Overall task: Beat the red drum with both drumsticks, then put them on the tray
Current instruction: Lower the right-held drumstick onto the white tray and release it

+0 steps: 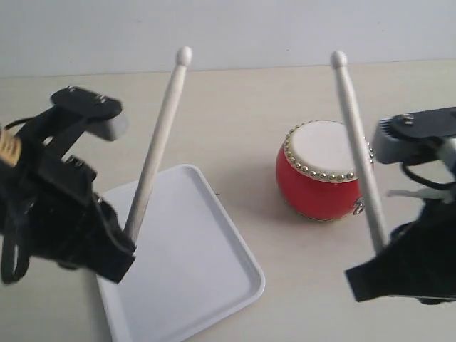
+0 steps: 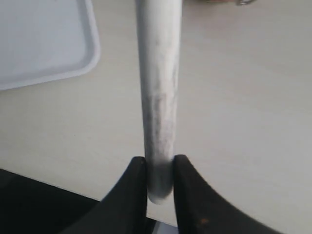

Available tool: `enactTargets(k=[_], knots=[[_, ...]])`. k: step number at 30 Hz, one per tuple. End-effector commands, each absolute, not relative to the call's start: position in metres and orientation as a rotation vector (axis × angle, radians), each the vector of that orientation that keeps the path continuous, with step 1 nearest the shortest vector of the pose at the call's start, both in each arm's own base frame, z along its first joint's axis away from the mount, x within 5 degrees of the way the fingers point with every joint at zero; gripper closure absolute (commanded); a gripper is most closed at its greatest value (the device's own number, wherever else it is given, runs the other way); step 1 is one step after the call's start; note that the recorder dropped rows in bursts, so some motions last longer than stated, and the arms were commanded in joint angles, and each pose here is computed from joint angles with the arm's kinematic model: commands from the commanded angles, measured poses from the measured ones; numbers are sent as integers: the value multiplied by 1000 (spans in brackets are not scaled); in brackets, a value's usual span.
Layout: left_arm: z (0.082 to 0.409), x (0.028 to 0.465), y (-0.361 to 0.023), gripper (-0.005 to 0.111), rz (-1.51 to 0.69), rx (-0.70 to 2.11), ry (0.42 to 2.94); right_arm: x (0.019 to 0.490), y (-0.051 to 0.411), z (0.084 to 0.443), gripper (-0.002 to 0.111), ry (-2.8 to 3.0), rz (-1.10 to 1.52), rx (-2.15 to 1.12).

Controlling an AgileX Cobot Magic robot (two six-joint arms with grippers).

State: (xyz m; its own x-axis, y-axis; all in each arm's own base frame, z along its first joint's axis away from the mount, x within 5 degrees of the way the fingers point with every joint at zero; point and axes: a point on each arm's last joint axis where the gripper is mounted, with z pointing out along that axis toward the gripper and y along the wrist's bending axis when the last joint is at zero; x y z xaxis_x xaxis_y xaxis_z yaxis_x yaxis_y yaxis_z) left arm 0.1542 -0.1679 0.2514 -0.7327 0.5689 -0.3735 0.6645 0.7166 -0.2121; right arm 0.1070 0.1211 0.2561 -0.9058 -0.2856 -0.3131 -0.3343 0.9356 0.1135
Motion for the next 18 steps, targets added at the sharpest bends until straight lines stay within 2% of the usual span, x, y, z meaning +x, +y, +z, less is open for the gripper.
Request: enactTargets(k=[1, 11, 18], knots=[[227, 130, -142, 107, -525, 836, 2610, 126, 156, 256, 108, 2783, 365, -538], [229, 108, -115, 107, -643, 573, 2391, 151, 193, 255, 108, 2755, 390, -715], [226, 111, -117, 107, -673, 464, 2430, 165, 218, 243, 108, 2729, 407, -927]])
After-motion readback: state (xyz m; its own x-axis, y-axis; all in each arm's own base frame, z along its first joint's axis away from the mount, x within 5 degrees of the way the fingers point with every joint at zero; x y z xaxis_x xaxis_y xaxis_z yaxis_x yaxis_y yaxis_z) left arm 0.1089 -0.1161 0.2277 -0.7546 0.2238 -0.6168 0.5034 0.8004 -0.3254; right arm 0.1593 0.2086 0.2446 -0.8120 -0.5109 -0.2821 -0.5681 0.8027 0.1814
